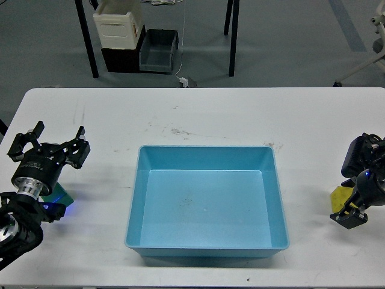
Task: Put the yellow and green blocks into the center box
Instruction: 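Lower the right gripper onto the yellow cube and close on it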
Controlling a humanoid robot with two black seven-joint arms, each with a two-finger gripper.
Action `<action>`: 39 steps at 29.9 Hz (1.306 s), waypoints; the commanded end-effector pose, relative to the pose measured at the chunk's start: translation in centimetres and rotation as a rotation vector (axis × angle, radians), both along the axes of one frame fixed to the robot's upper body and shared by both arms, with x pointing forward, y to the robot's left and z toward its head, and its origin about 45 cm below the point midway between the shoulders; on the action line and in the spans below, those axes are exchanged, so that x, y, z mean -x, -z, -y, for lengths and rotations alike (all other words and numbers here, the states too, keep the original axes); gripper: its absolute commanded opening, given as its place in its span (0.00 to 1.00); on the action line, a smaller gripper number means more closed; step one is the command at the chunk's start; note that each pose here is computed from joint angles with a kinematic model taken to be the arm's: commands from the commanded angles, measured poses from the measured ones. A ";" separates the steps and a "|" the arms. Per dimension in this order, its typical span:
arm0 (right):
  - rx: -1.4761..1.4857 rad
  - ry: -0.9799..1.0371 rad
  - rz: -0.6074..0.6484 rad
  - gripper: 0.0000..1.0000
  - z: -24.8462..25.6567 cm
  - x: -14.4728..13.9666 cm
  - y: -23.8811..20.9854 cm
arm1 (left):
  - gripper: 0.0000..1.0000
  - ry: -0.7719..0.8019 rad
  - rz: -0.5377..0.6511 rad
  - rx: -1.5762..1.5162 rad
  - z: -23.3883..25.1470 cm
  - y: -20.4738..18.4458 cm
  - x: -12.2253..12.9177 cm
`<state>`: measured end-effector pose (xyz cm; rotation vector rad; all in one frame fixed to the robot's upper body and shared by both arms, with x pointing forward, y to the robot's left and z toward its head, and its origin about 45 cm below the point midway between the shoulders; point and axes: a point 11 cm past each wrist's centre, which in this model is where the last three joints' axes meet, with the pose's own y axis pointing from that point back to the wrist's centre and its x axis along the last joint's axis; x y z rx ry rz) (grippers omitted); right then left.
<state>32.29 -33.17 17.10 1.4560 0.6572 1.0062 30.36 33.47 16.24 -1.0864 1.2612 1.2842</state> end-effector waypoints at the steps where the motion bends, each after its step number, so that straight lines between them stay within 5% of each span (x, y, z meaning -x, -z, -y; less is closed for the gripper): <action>1: -0.004 -0.004 -0.002 0.97 -0.2 0.1 0.0 | 1.00 -0.003 -0.001 -0.003 -0.1 0.1 0.0; 13: -0.003 0.000 0.003 0.90 0.1 0.1 -0.2 | 1.00 -0.010 0.000 -0.007 -0.3 0.1 -0.1; 24: -0.006 0.007 -0.007 0.68 0.8 1.0 -0.5 | 1.00 -0.010 -0.002 -0.007 -0.4 0.2 -0.1; 35: 0.000 0.010 -0.008 0.13 0.9 1.0 -0.5 | 1.00 -0.010 -0.002 -0.007 -0.4 0.2 -0.1; 39: -0.024 -0.018 0.040 0.05 0.2 -0.1 -1.7 | 1.00 -0.013 0.009 -0.005 -0.4 -0.2 -0.4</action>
